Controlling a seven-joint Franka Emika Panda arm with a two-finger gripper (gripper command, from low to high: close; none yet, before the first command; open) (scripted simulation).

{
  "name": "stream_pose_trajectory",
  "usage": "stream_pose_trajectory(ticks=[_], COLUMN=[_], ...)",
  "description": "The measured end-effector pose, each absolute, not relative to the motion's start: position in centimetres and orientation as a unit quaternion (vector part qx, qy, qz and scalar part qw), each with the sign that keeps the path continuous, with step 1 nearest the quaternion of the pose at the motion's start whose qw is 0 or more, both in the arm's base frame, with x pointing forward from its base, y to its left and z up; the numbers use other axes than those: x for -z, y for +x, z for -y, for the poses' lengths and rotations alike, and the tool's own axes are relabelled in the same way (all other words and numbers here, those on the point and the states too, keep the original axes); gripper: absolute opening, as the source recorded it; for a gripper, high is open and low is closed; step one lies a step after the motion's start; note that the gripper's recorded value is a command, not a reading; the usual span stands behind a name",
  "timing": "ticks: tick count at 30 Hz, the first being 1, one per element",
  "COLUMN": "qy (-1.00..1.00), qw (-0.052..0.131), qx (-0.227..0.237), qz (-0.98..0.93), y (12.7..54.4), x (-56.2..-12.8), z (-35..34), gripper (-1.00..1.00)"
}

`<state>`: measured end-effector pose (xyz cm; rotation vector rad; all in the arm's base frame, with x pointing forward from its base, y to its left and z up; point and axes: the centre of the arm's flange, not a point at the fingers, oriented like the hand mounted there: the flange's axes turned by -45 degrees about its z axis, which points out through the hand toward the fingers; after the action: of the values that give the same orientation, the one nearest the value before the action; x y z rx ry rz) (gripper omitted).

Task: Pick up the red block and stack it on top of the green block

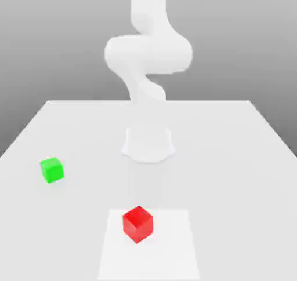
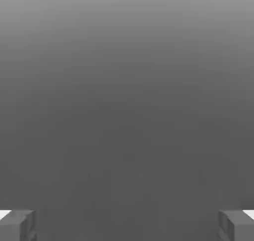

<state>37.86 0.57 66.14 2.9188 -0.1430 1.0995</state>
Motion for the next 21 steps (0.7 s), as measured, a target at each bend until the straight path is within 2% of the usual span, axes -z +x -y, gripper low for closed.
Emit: stream_pose_trajectory(ticks=[5, 10, 13, 17, 19, 21], qy=[0.954, 0.957, 0.949, 0.928, 0.916, 0.913], qw=[0.029, 0.033, 0.028, 0.011, 0.002, -0.001], qx=[-0.264, -0.174, -0.117, -0.039, -0.011, -0.005], qz=[0.138, 0.231, 0.291, 0.371, 0.400, 0.409], y=[43.0, 44.3, 43.3, 40.1, 38.5, 38.2], x=[-53.8, -41.3, -33.7, -24.8, -21.8, -20.4], z=[-0.2, 1.4, 2.3, 2.7, 2.5, 2.4], gripper=[0.00, 0.00, 0.00, 0.00, 0.00, 0.00])
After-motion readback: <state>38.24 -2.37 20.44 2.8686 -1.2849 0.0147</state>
